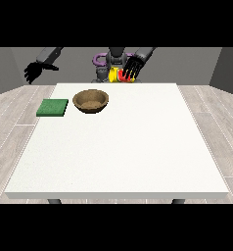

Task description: Pick the cup and pour the ball into the bowl, then pick the bowl and place it on the pad

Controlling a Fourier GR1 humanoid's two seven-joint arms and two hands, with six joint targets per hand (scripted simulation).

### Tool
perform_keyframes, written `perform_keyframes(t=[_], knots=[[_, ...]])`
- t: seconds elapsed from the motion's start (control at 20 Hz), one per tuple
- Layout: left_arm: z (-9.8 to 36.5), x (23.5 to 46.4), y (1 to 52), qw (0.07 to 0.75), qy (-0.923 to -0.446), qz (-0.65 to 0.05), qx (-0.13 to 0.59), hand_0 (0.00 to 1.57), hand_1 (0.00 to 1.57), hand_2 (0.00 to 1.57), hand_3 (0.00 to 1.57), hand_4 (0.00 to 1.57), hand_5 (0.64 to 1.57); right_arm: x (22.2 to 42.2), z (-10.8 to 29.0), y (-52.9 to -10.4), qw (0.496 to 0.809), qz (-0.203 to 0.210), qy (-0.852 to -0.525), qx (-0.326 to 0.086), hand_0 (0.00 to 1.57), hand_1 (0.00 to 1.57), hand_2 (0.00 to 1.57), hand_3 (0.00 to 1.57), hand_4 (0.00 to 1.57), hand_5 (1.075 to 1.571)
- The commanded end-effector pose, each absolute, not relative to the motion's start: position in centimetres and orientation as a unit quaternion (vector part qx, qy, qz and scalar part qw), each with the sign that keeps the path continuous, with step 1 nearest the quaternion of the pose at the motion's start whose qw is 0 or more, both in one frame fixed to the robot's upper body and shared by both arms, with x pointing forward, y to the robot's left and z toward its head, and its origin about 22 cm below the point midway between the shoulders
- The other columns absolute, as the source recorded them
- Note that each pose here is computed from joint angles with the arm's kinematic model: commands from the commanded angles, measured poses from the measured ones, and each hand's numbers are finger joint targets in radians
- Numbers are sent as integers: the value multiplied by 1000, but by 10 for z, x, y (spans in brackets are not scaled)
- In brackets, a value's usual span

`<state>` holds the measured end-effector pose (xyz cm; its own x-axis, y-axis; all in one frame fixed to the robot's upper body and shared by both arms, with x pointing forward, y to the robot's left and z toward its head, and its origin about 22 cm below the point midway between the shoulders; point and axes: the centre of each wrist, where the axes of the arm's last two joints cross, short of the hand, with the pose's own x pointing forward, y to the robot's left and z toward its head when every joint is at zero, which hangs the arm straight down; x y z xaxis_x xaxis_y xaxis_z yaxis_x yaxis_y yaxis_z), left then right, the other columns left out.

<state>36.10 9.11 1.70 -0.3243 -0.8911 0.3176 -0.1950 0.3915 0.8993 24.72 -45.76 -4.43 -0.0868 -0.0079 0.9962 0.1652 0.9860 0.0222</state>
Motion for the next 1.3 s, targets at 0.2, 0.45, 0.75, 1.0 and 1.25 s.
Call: perform_keyframes(t=[0.2, 0.45, 0.75, 1.0, 1.25], knots=[[39, 357, 55, 369, -689, -447, 436, 531, 531, 1571, 1571, 930, 1569, 288, -20, -442, 665, -44, -744, -55, 0, 0, 0, 29, 0, 1533], [23, 337, 37, 313, -672, -478, 470, 455, 455, 1571, 1571, 894, 1571, 324, -1, -416, 664, -29, -746, -45, 0, 0, 0, 267, 0, 1530], [26, 318, 17, 273, -643, -526, 485, 288, 288, 1571, 1571, 898, 1562, 336, -9, -388, 658, -20, -752, -12, 0, 0, 0, 264, 0, 1527], [30, 321, 11, 212, -610, -590, 485, 0, 0, 1571, 1571, 1163, 1452, 343, 2, -393, 655, -27, -755, -13, 0, 0, 0, 217, 0, 1522], [41, 320, -1, 127, -573, -632, 506, 614, 614, 1571, 1571, 1232, 1387, 330, -8, -406, 662, -33, -748, -20, 0, 0, 0, 71, 0, 1519]])
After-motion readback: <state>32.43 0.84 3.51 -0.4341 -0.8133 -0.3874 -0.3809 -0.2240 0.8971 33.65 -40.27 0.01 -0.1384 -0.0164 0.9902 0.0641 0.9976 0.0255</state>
